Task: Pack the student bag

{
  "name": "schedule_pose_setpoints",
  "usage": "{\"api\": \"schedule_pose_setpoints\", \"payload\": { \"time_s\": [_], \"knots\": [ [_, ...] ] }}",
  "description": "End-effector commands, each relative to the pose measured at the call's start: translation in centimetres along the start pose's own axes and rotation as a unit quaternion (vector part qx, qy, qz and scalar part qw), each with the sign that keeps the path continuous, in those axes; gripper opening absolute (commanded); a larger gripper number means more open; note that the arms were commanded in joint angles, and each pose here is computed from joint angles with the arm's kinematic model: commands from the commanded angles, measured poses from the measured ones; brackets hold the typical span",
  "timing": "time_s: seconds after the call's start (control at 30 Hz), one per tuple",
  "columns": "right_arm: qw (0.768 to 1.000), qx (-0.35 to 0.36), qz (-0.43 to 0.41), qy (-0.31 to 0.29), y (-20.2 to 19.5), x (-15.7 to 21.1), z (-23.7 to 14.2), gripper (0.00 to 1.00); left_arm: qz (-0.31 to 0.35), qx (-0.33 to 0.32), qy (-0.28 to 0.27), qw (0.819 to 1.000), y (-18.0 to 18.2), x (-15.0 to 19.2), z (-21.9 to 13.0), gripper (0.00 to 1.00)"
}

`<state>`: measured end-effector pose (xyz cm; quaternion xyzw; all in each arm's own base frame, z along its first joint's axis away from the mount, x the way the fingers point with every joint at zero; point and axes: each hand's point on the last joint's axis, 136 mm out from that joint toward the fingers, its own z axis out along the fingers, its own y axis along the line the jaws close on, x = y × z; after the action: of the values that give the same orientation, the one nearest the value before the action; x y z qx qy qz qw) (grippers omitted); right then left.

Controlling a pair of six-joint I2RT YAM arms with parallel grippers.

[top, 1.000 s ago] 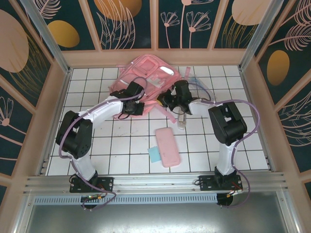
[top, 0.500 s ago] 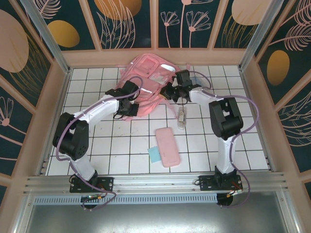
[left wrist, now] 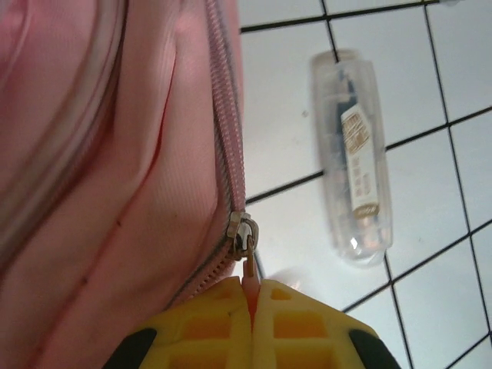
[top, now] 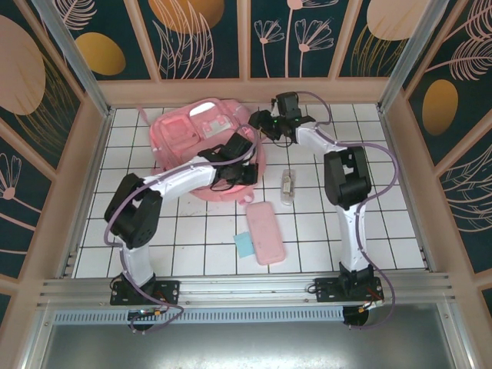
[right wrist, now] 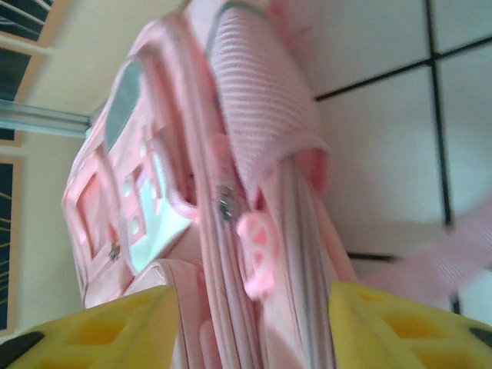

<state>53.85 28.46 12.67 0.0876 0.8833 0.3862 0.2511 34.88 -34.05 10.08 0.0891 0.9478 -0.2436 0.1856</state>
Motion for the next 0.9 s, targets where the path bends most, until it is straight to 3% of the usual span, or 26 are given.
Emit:
{"api": "schedule_pose_setpoints", "payload": {
  "time_s": [0.0, 0.17, 0.27, 0.37, 0.5, 0.6, 0.83, 0.87],
  "knots": [
    [0.998, -0.006, -0.016, -0.058, 2.0, -1.9, -5.5, 0.6, 0.008, 0.021, -0.047, 0.999, -2.3, -3.6, 0.4, 0.0],
    [0.998, 0.03, -0.012, -0.046, -0.5, 2.3, -9.5, 0.64, 0.019, 0.015, -0.061, 0.998, -2.8, -5.3, 0.8, 0.0],
    [0.999, 0.01, 0.01, -0.036, -1.3, 4.6, -10.3, 0.64, 0.019, 0.021, -0.054, 0.998, -2.9, -5.0, 1.1, 0.0],
    [0.999, -0.038, 0.023, -0.012, -0.3, 6.6, -9.0, 0.64, 0.015, 0.028, -0.04, 0.999, -2.9, -4.3, 1.5, 0.0],
    [0.999, -0.033, 0.016, 0.025, -0.3, 8.4, -5.2, 0.59, 0.013, 0.034, -0.033, 0.999, -2.9, -3.6, 1.3, 0.0],
    [0.998, -0.041, 0.025, 0.038, -0.6, 8.8, -3.0, 0.44, 0.008, 0.034, -0.025, 0.999, -2.6, -2.6, 0.9, 0.0],
    [0.998, -0.012, 0.04, 0.042, -2.3, 9.6, -2.6, 0.52, -0.002, 0.015, -0.014, 1.0, -1.0, -0.6, 0.2, 0.0],
    [0.998, -0.008, 0.038, 0.045, -2.5, 9.8, -2.5, 0.47, -0.002, 0.013, -0.014, 1.0, -0.8, -0.5, 0.2, 0.0]
  ]
}}
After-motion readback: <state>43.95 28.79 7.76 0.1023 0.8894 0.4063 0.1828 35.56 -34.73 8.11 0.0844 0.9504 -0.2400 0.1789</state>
